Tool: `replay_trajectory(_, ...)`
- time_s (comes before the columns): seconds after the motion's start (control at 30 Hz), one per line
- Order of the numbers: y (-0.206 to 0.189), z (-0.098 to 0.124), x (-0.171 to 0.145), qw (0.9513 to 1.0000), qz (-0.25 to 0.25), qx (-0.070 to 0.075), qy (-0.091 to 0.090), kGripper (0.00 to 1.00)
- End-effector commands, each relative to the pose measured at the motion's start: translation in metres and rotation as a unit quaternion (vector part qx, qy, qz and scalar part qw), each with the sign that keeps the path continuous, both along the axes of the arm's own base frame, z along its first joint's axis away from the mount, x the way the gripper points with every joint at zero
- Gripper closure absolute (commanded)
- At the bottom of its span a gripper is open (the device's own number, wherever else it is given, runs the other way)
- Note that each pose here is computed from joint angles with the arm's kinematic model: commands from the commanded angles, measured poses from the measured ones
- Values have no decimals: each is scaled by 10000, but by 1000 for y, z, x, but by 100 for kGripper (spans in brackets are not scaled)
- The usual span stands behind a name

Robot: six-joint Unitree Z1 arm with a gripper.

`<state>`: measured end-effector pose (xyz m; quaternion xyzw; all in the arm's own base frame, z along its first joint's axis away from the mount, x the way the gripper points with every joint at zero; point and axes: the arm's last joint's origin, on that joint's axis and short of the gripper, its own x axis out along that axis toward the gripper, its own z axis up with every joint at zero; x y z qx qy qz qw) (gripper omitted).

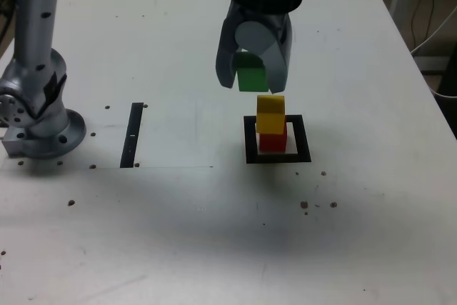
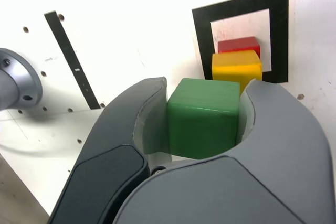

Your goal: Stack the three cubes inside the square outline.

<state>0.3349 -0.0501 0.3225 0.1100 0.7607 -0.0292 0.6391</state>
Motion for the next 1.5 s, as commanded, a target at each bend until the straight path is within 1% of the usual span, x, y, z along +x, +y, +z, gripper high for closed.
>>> replay_trajectory(0.0,-1,-3,1,10000,13,-18,45,70)
replay_trajectory(0.13,-1,-5,2,10000,17,-33,64,70)
replay_trajectory(0.3,-1,-3,4,10000,20,-56,23,70)
replay_trajectory(0.4,-2,-4,5,10000,21,-61,32,70)
replay_trajectory(0.53,-2,-8,8,9999,22,-51,88,70)
replay_trajectory(0.7,-1,-20,15,9997,72,-65,226,66)
replay_trajectory(0.8,1,-24,18,9996,105,-73,270,64)
replay_trajectory(1.03,1,-25,21,9997,105,-65,194,64)
replay_trajectory(1.3,0,-30,26,9999,67,-92,21,64)
replay_trajectory(1.4,0,-33,26,9999,68,-91,31,60)
replay_trajectory(1.47,1,-35,26,9999,78,-88,67,53)
